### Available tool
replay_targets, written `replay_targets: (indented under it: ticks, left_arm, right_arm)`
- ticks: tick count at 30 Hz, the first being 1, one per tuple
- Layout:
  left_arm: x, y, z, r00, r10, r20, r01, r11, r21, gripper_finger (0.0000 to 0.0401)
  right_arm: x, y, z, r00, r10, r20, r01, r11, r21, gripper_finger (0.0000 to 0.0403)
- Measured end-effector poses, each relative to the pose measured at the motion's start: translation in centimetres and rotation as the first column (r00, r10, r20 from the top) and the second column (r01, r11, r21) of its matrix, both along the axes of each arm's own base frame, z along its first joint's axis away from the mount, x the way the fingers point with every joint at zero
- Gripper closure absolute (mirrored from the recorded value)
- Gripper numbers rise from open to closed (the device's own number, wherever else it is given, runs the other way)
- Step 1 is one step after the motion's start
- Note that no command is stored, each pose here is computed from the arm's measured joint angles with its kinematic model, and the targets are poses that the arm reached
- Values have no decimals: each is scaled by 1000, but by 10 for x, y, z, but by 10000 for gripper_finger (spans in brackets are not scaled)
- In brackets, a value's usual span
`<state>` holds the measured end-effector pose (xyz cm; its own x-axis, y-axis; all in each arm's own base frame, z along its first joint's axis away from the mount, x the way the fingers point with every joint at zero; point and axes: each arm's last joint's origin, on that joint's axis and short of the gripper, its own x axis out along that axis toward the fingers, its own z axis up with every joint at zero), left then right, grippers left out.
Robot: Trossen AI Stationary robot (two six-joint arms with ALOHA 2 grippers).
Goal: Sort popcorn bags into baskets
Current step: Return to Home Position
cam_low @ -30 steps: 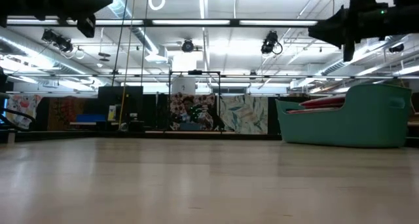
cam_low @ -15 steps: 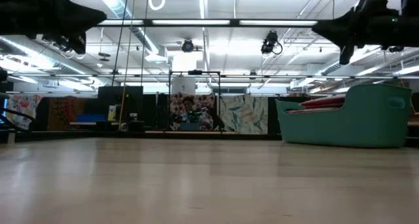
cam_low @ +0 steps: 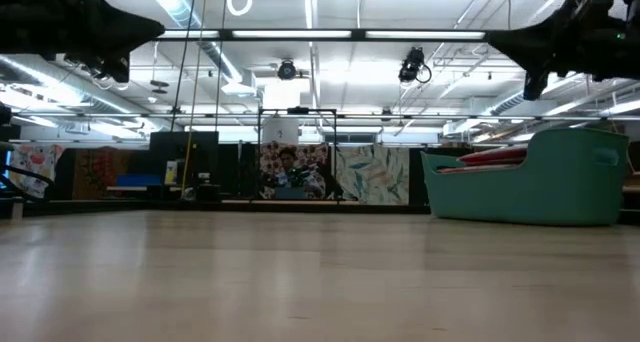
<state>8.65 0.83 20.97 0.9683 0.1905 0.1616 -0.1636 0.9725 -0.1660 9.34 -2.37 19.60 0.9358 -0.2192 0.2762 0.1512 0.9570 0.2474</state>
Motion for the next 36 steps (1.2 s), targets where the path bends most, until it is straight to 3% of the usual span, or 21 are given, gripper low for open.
replay_targets:
  ticks: [9,16,22,25,27,31,36]
  left_arm:
    - [8,0,-22,1000,0,26,0,1000,-4,392]
    - [8,0,-23,999,-4,53,3,1000,25,392]
    - [8,-2,-23,999,-11,40,8,998,67,392]
    - [8,-2,-23,999,-7,33,4,995,104,392]
    - [8,-2,-23,1000,-3,29,-1,992,128,392]
    - [8,-2,-23,1000,3,22,-7,987,160,392]
    - [9,-2,-27,1000,-1,-5,2,990,138,392]
  right_arm:
    - [0,0,-3,1000,8,-2,-8,1000,-2,387]
    - [3,0,-15,992,20,-124,-19,1000,13,365]
    - [4,0,-30,968,61,-242,-16,982,186,364]
    - [5,0,-32,970,111,-215,-31,937,347,366]
    - [5,0,-32,971,140,-195,-51,913,404,366]
    - [5,0,-32,976,119,-182,-30,902,430,367]
    - [4,-4,-31,982,-11,-186,83,919,385,366]
